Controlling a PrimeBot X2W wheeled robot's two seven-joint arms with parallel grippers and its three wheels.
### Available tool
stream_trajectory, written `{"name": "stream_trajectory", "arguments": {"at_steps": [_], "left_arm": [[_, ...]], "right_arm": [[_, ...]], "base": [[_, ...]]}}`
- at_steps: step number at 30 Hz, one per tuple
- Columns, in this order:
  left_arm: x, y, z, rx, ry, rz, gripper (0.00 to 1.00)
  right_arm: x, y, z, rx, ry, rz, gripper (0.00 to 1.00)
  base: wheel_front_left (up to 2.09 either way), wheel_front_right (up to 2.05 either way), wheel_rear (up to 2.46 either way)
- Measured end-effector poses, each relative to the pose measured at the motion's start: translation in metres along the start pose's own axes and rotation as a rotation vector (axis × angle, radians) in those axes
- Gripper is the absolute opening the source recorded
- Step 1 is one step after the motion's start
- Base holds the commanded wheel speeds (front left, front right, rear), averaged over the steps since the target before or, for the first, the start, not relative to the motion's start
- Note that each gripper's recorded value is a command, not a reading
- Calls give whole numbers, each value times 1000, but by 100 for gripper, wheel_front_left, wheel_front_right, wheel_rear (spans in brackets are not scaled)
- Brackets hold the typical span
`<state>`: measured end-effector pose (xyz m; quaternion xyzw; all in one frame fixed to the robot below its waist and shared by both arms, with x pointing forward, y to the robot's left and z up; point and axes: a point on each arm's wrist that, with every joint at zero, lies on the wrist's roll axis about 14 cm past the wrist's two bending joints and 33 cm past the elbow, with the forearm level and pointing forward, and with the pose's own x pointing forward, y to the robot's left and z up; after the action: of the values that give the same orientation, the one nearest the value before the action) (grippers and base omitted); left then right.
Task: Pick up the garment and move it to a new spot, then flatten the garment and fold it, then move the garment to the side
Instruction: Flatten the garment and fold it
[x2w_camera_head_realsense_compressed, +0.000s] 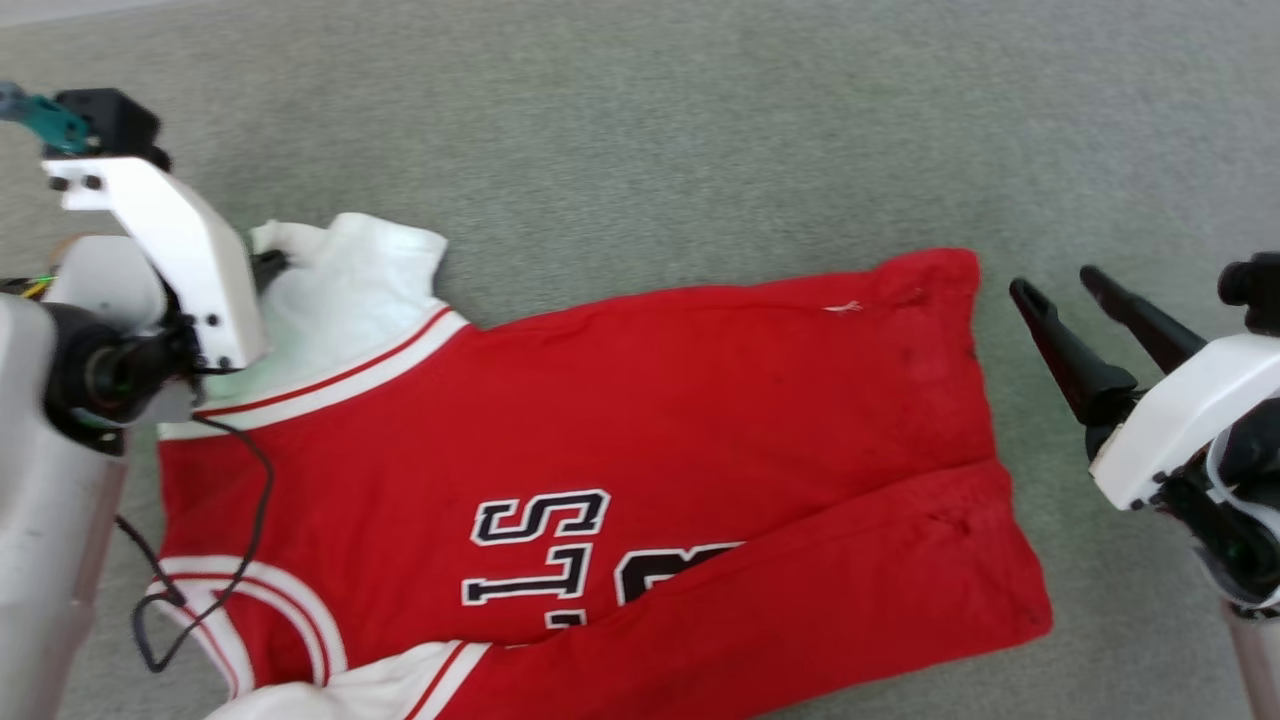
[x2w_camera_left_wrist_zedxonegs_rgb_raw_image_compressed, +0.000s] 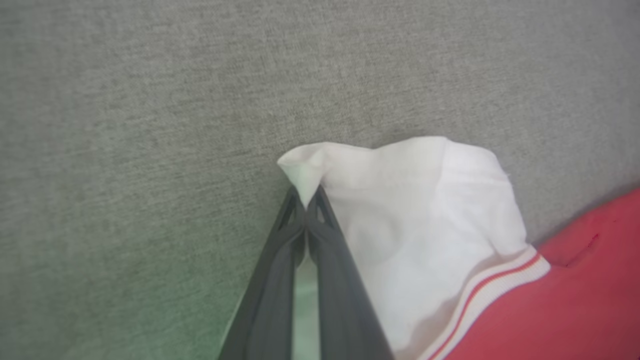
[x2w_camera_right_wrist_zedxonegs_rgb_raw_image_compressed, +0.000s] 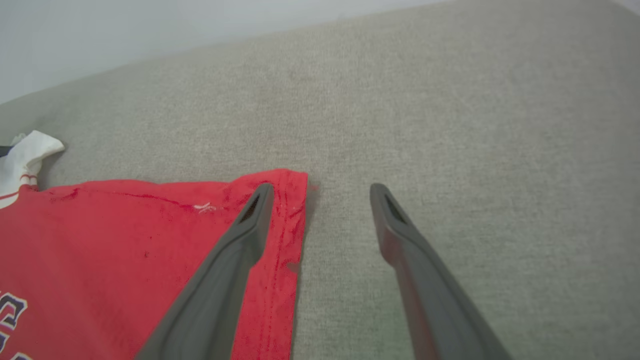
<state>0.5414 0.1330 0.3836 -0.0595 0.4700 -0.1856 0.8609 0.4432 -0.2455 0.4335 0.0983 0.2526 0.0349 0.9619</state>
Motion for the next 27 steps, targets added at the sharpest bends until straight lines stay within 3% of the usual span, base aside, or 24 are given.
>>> {"name": "stream_trajectory", "arguments": {"at_steps": [8, 19, 20, 21, 22, 27], "left_arm": [[-35, -8, 27, 73, -177, 2, 0], [-44, -1, 24, 95, -233, 16, 0], [-45, 0, 23, 92, -233, 18, 0], [-45, 1, 21, 90, -236, 22, 0], [-46, 3, 20, 96, -236, 32, 0], [-57, 0, 21, 103, -273, 41, 0]], "right_arm": [[23, 13, -29, -9, 345, 76, 100], [59, 27, -48, -55, 525, 107, 100], [61, 28, -51, -49, 548, 111, 49], [62, 28, -53, -52, 565, 112, 30], [62, 29, -53, -62, 577, 113, 0], [60, 37, -54, -77, 595, 134, 0]], "base": [[0, 0, 0], [0, 0, 0], [0, 0, 0], [0, 0, 0], [0, 0, 0], [0, 0, 0]]}}
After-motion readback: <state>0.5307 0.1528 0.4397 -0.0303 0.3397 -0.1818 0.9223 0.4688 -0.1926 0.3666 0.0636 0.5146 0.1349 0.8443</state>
